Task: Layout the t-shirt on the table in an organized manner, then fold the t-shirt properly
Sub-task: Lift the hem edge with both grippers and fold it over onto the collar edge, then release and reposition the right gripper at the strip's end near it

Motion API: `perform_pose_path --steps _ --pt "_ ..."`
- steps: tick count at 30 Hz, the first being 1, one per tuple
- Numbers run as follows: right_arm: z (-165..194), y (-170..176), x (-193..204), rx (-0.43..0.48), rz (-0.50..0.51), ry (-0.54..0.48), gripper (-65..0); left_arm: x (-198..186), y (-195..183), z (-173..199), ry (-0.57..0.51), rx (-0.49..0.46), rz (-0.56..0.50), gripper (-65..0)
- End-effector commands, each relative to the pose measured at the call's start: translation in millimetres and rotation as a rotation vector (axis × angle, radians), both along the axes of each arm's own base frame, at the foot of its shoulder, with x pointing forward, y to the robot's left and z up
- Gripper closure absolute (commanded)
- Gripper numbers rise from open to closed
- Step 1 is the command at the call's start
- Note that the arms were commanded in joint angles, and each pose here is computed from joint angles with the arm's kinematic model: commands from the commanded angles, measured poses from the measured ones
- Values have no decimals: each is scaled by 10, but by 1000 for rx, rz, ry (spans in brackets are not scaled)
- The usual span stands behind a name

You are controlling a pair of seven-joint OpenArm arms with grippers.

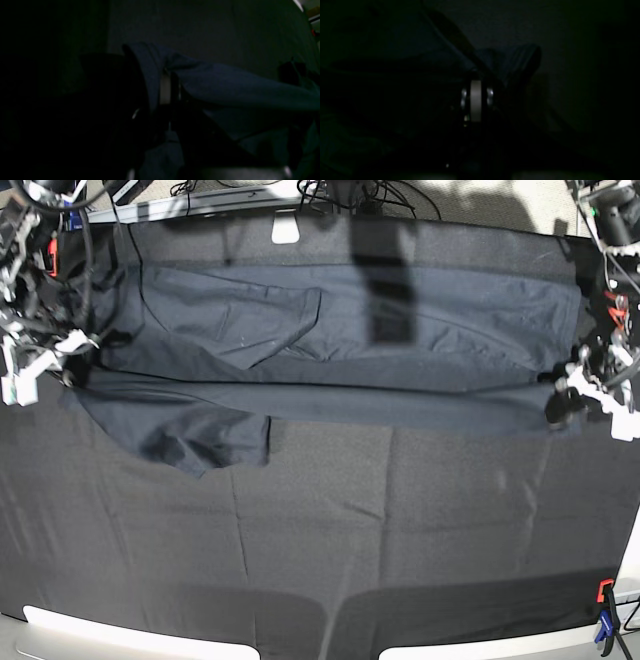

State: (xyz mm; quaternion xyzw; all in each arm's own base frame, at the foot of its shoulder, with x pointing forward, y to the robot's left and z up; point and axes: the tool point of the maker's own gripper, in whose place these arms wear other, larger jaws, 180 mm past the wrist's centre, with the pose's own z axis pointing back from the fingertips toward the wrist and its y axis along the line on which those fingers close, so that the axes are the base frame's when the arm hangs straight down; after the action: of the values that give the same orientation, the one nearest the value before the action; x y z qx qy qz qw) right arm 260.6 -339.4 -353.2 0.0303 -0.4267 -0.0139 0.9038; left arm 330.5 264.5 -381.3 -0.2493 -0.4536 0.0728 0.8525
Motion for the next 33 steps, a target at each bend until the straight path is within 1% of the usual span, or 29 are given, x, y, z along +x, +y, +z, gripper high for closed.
perform_pose_path --steps 1,4,7,8,9,10,11,12,13,14,18,22,24,26,30,33 --pt "172 -90 58 -35 3 -45 0 101 108 206 -63 17 10 0" --pt "99 -93 -9 -37 3 1 0 51 104 149 -26 27 -9 0" --pt "-25 -90 -121 -37 8 94 -3 19 110 117 2 36 -24 0" --pt "-60 -85 -159 -34 10 123 -43 6 111 103 12 40 -29 0" --pt "-81 -76 -181 -28 12 139 -95 -4 109 92 20 41 -34 -56" --pt "-88 -62 -189 -19 14 145 -154 -9 110 88 24 43 -36 -130" --pt "-83 -37 -185 -3 17 142 -207 -12 109 85 26 43 -36 -197" --pt "-63 -11 -166 16 21 128 -248 -10 108 85 25 43 -36 -251" --pt "-41 9 -149 31 24 115 -275 -10 111 88 25 44 -36 -283" --pt "-21 24 -137 44 28 106 -287 -8 116 95 23 45 -36 -293" --pt "140 36 -32 83 47 52 -287 46 155 256 -17 84 -47 -293" --pt "389 104 192 138 77 -28 -287 155 122 617 -117 150 -76 -292" --pt "452 219 297 179 113 -33 -287 195 67 795 -167 180 -95 -292" --pt "500 336 443 199 151 -44 -287 220 8 940 -207 204 -112 -292" --pt "442 541 731 168 220 1 -287 247 -5 1076 -234 223 -103 -292" --pt "383 730 976 185 268 23 -287 247 -8 1079 -235 224 -104 -292"
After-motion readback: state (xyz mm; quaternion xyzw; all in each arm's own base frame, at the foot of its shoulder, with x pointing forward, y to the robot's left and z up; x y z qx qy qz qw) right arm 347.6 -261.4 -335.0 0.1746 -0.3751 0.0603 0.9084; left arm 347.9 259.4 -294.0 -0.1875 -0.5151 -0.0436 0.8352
